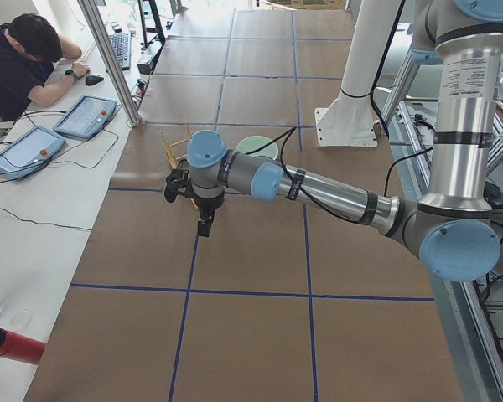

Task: Place plate on rack

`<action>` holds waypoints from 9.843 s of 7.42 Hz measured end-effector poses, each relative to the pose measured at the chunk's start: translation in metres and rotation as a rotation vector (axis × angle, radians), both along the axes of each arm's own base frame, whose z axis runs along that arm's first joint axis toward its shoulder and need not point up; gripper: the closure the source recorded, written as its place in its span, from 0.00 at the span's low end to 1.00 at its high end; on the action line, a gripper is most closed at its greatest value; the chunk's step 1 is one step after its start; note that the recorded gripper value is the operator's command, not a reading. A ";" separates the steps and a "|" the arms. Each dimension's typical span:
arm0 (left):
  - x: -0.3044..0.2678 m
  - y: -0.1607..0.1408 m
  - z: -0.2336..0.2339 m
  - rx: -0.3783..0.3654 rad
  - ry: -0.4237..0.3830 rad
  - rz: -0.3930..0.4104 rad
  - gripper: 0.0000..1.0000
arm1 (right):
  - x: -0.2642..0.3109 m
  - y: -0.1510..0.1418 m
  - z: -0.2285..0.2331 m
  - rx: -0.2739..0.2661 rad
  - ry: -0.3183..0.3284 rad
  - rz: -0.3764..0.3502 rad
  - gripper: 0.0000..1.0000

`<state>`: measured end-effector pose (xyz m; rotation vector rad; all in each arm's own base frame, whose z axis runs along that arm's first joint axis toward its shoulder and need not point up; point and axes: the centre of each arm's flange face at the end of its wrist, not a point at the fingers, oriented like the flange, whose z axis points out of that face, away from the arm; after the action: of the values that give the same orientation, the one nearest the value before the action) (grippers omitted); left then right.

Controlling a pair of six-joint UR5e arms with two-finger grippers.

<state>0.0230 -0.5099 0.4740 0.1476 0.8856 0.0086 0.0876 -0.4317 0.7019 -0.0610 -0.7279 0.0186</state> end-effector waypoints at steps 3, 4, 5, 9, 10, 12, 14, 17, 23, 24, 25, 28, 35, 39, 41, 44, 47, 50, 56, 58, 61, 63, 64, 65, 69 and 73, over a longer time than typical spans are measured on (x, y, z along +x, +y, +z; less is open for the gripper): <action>0.142 -0.032 -0.153 -0.168 0.109 -0.121 0.00 | 0.000 0.000 0.000 0.000 0.000 -0.001 0.00; 0.200 -0.034 -0.199 -0.247 0.138 -0.138 0.00 | 0.000 0.000 0.000 0.001 0.000 -0.001 0.00; 0.262 -0.037 -0.239 -0.323 0.125 -0.161 0.00 | 0.000 0.000 0.000 0.001 0.000 -0.001 0.00; 0.464 -0.040 -0.297 -0.463 -0.101 -0.208 0.01 | 0.000 0.000 -0.001 0.001 0.000 0.000 0.00; 0.503 -0.028 -0.293 -0.480 -0.149 -0.194 0.05 | 0.000 0.000 -0.001 0.001 0.000 0.000 0.00; 0.554 -0.001 -0.272 -0.497 -0.224 -0.169 0.21 | 0.000 0.000 -0.001 0.001 0.000 0.000 0.00; 0.575 0.019 -0.260 -0.498 -0.254 -0.145 0.34 | 0.000 0.000 -0.001 0.001 0.000 0.000 0.00; 0.581 0.031 -0.249 -0.503 -0.269 -0.130 0.71 | 0.000 0.000 -0.001 0.001 0.000 0.000 0.00; 0.575 0.037 -0.246 -0.511 -0.260 -0.121 1.00 | 0.000 0.000 0.000 0.000 0.000 0.000 0.00; 0.561 0.041 -0.265 -0.504 -0.211 -0.108 1.00 | 0.000 0.000 0.000 0.000 0.000 0.000 0.00; 0.539 0.041 -0.288 -0.502 -0.150 -0.099 1.00 | 0.000 0.000 0.000 0.001 0.000 -0.001 0.00; 0.421 0.008 -0.366 -0.482 0.105 -0.099 1.00 | 0.000 0.000 0.000 0.001 0.000 0.000 0.00; 0.201 -0.060 -0.347 -0.097 0.835 -0.249 1.00 | 0.000 0.000 0.000 0.000 0.000 0.000 0.00; 0.195 -0.103 -0.239 -0.003 1.034 -0.447 1.00 | 0.000 0.000 0.000 0.000 0.000 0.000 0.00; 0.199 -0.110 -0.212 -0.014 1.034 -0.485 1.00 | 0.000 0.000 0.000 0.000 0.000 0.000 0.00; 0.207 -0.115 -0.190 -0.016 1.033 -0.516 1.00 | 0.000 0.000 0.000 0.000 0.000 -0.001 0.00; 0.225 -0.113 -0.186 -0.025 1.035 -0.530 1.00 | 0.000 0.000 0.000 0.000 0.000 0.000 0.00; 0.248 -0.109 -0.177 -0.043 1.022 -0.531 1.00 | 0.000 0.000 0.000 0.000 0.000 -0.001 0.00; 0.284 -0.103 -0.152 -0.069 0.964 -0.508 0.00 | 0.000 0.000 0.000 0.000 0.000 0.000 0.00; 0.284 -0.104 -0.152 -0.070 0.962 -0.517 0.00 | 0.000 0.000 0.000 0.000 0.000 -0.001 0.00; 0.279 -0.108 -0.157 -0.144 0.815 -0.447 0.00 | 0.000 0.000 0.000 0.000 0.000 -0.001 0.00; 0.243 -0.103 -0.148 -0.165 0.571 -0.344 0.00 | 0.000 0.000 0.000 0.000 0.000 0.000 0.00; 0.221 -0.097 -0.127 -0.137 0.427 -0.293 0.00 | 0.000 0.000 0.000 0.000 0.000 0.000 0.00; 0.195 -0.093 -0.093 -0.089 0.289 -0.236 0.00 | 0.000 0.000 0.000 0.000 0.000 0.000 0.00; 0.024 -0.077 0.049 0.134 -0.088 0.044 0.00 | 0.000 0.000 0.000 0.000 0.000 0.000 0.00; -0.094 -0.024 0.132 0.072 -0.138 0.088 0.00 | 0.000 0.000 0.000 0.000 0.000 0.000 0.00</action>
<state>-0.0709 -0.5339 0.6060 0.1727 0.7542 0.1313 0.0876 -0.4316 0.7021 -0.0613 -0.7279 0.0186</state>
